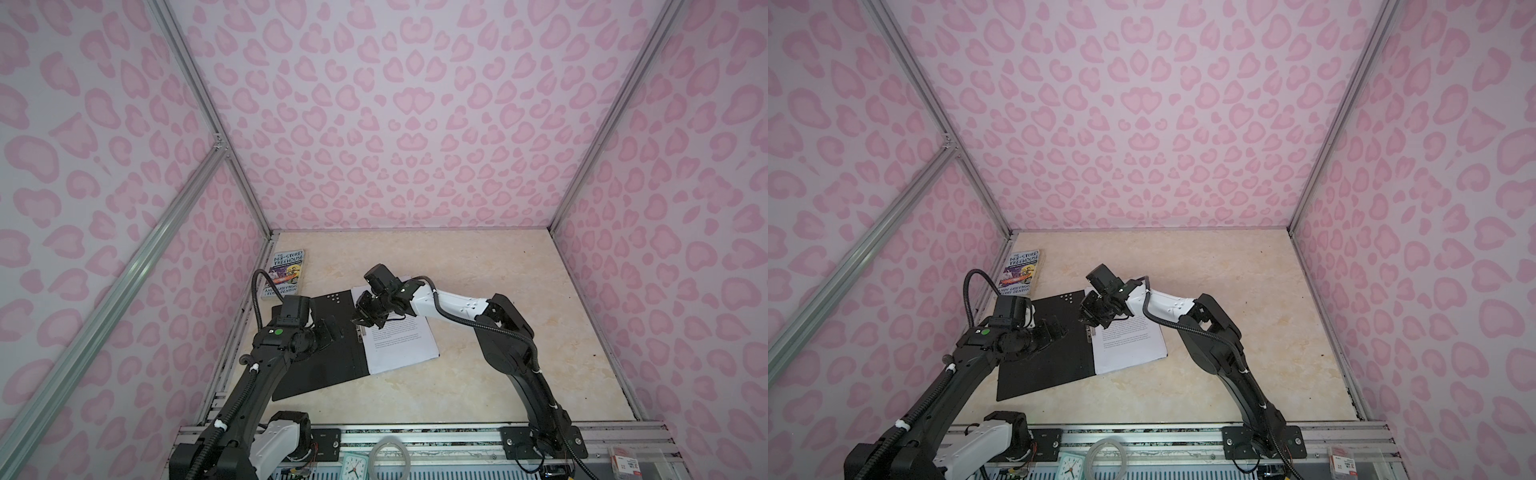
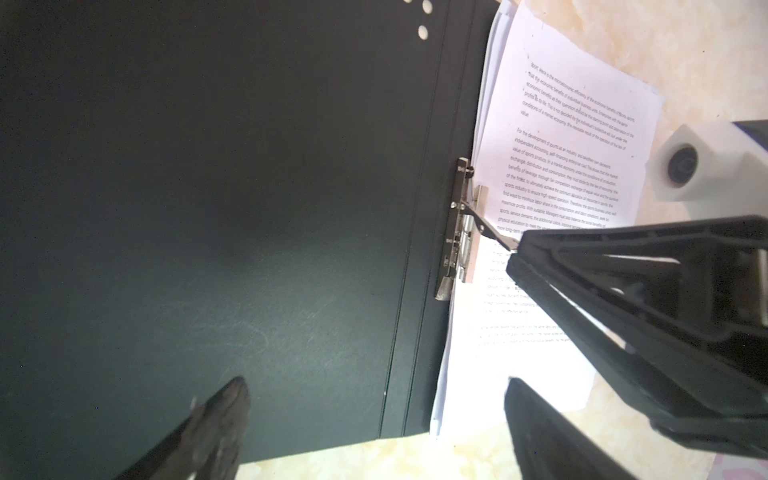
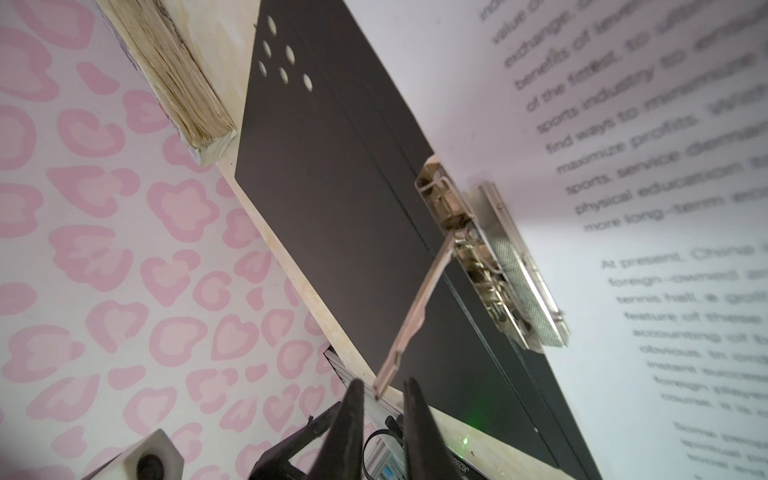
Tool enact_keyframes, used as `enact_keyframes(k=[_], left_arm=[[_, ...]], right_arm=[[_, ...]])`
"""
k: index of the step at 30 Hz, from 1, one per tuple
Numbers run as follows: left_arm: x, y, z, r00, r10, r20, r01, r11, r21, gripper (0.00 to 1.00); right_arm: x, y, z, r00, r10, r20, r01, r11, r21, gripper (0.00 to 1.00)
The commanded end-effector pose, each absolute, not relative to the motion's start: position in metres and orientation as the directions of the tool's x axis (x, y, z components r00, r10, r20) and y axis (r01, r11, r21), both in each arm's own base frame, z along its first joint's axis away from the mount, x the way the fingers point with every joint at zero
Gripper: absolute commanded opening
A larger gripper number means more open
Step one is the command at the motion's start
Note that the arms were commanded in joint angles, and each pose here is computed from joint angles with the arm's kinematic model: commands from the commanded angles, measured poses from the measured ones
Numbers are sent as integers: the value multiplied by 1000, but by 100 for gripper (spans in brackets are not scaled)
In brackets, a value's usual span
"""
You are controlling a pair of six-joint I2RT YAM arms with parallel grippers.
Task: Put the files into the folder
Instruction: 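Push the binder clip lever down with the right gripper to close it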
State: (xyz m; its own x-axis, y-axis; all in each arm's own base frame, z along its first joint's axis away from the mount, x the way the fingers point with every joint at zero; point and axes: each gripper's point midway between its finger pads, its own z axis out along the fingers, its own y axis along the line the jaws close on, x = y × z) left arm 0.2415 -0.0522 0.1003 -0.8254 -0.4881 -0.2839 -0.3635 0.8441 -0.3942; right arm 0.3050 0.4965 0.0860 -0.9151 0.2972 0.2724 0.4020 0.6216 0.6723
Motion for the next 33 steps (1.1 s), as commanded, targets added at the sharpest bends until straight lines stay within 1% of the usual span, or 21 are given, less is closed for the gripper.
enact_keyframes(k=[1,9,17,25,31,33], left_arm=[[242,-51,103,-824,-483,-294,-356,847,-393,97],[240,-51,104,-821,-486,-300,-356,846,-397,97],[239,-51,105,-818,-489,-302,-356,845,-400,97],[239,-50,105,-817,-490,-303,-357,844,-400,97],[241,-55,105,-825,-479,-299,-338,844,-417,97],[241,-58,105,-833,-470,-293,-325,843,-429,97]], right_arm=[[303,497,75,-908,302,290,419,626,658,20],[305,496,75,-904,315,288,426,621,658,16],[302,494,73,-901,320,293,433,622,652,15],[302,492,72,-898,327,295,439,620,650,8],[305,485,73,-890,351,290,452,609,652,0],[306,480,73,-889,360,282,453,611,649,0]])
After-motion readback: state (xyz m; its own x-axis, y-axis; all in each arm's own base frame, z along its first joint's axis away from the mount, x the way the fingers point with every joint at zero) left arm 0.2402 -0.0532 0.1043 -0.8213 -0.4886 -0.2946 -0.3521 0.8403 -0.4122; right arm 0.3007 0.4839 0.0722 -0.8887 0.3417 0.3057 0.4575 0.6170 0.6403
